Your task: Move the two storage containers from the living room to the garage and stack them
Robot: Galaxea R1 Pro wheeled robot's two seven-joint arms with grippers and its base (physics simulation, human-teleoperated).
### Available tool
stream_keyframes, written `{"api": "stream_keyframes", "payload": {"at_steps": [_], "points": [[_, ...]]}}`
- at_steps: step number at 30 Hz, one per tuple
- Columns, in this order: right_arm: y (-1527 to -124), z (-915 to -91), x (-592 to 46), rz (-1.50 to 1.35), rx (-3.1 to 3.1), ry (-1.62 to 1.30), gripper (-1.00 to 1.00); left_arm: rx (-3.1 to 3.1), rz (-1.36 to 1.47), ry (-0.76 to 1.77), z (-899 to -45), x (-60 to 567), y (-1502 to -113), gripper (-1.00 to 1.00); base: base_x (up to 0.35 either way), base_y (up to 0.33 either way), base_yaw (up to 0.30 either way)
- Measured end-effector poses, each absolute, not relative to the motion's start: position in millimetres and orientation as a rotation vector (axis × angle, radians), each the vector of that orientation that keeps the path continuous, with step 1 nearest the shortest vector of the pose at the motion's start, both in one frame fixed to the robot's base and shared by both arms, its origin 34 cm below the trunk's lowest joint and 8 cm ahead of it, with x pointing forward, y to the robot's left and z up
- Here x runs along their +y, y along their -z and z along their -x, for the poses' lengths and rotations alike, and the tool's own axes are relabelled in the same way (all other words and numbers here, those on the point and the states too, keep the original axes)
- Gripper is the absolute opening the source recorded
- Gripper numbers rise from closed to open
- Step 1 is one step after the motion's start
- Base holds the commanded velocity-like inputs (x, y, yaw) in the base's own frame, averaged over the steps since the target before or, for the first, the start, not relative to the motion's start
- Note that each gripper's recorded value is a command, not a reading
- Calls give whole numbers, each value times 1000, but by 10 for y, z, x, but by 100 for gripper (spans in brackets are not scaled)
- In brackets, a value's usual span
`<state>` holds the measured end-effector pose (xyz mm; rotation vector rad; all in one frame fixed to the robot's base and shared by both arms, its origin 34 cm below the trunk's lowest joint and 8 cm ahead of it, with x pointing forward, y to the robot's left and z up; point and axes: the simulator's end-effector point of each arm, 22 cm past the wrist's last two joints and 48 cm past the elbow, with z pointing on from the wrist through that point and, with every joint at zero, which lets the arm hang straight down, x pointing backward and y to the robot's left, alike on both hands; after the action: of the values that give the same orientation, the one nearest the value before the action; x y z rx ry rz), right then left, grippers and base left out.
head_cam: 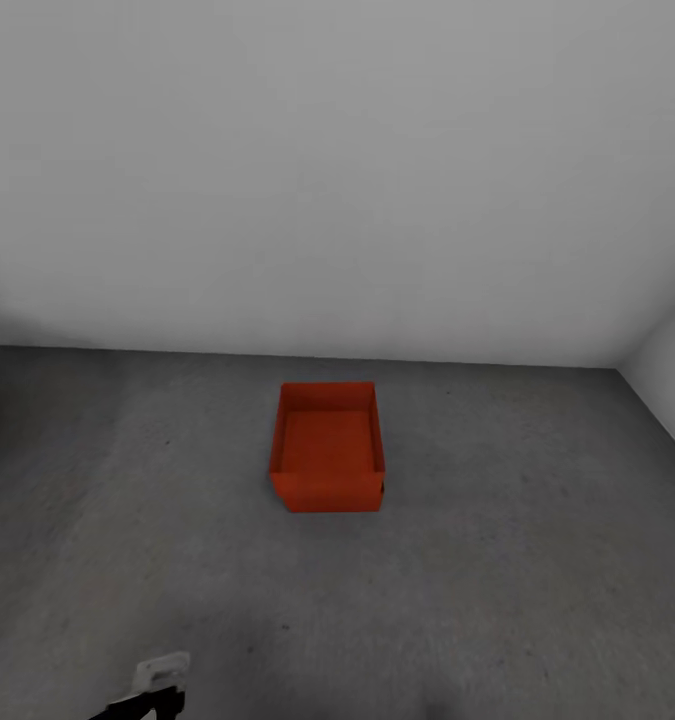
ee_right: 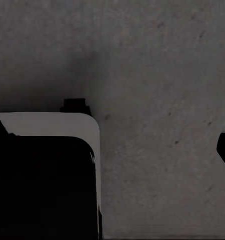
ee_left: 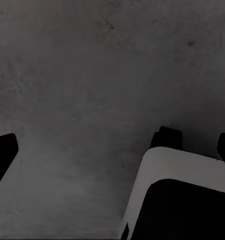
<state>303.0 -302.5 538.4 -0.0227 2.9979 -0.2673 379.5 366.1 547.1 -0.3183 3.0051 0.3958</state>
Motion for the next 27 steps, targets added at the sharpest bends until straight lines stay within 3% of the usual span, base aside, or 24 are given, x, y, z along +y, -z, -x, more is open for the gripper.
{"api": "stream_keyframes", "payload": {"at_steps": [11,27], "points": [[-5448,-1691,-2801,44,3230,115,100,3165,311,-389,-2544,3477,-5415,100,0,0,0],[-5561,-1215,-2700,42,3254,88,100,3226,314,-340,-1887,3147,-5462,100,0,0,0]]}}
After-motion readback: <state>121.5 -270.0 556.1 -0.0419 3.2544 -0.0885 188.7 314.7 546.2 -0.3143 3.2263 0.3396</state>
